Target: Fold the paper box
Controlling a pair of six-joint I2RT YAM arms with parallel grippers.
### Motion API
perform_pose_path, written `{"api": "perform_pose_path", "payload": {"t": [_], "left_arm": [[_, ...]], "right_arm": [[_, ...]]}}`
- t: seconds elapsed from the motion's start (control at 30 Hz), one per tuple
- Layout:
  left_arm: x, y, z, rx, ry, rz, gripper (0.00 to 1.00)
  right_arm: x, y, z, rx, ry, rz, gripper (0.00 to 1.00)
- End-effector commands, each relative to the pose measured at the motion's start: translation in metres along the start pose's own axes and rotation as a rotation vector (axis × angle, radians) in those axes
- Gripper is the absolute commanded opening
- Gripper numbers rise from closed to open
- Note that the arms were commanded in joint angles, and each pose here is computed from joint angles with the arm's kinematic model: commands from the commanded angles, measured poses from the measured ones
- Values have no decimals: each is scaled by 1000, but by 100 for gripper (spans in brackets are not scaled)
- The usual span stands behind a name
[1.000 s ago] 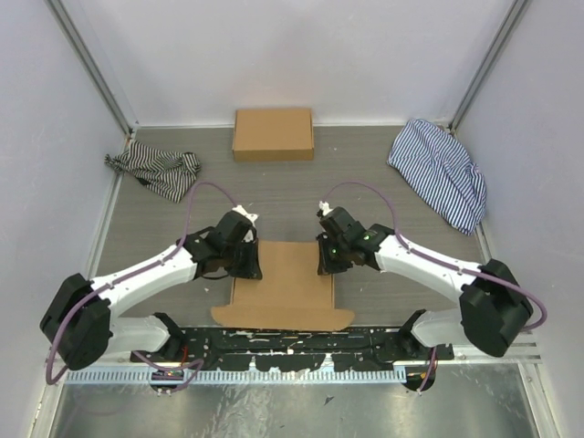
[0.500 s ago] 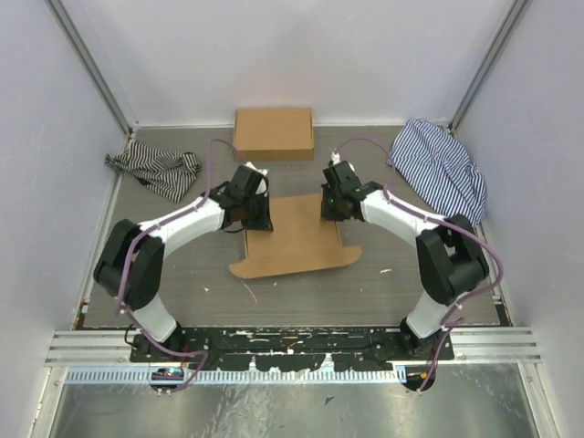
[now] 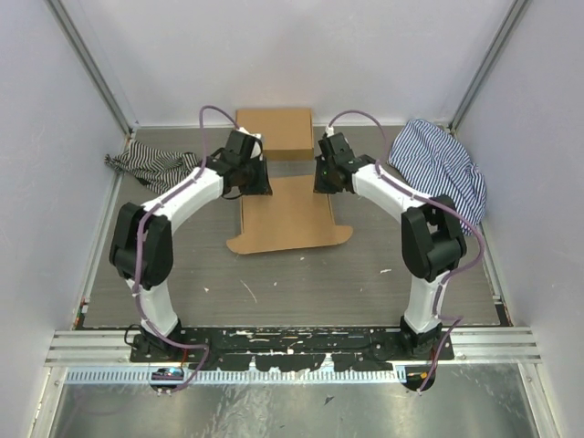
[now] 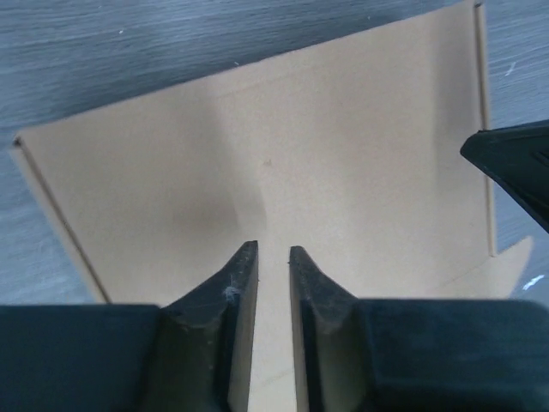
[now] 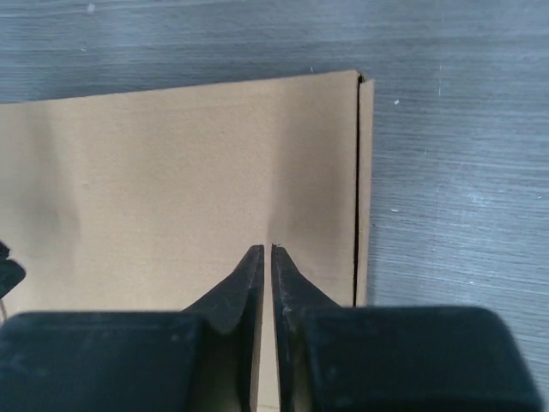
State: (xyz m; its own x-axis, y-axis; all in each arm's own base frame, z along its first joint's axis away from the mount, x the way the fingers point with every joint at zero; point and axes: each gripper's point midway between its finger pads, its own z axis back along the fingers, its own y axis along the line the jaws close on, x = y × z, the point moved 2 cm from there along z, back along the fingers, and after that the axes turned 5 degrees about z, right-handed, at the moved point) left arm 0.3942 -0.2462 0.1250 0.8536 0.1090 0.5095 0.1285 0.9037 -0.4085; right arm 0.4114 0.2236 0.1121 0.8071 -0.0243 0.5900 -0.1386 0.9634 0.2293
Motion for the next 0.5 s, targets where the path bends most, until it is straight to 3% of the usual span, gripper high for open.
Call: {"api": "perform_pose_path", "payload": {"t": [0.0,0.07,0.1,0.13,0.27,0.47], "left_arm": [[27,-18,69,-34,-146,-30,35],[20,-12,96,-31,-199,-35,42],[10,-7,105,-29,-216,-33,50],[-5,2,113,-30,-237,-19,55],[-56,25,127,-57,-261,50,65],[-105,47,114,-46,-176,106,66]], "right_arm": [[64,19,83,62,-230,12,28],[58,14,112,68,-283,10,59],[51,8,123,44,-304,-4,87],[39,-2,129,9,-312,-10,99],[-28,-26,126,-20,-183,37,99],[-85,-26,112,98,-119,86,98]]}}
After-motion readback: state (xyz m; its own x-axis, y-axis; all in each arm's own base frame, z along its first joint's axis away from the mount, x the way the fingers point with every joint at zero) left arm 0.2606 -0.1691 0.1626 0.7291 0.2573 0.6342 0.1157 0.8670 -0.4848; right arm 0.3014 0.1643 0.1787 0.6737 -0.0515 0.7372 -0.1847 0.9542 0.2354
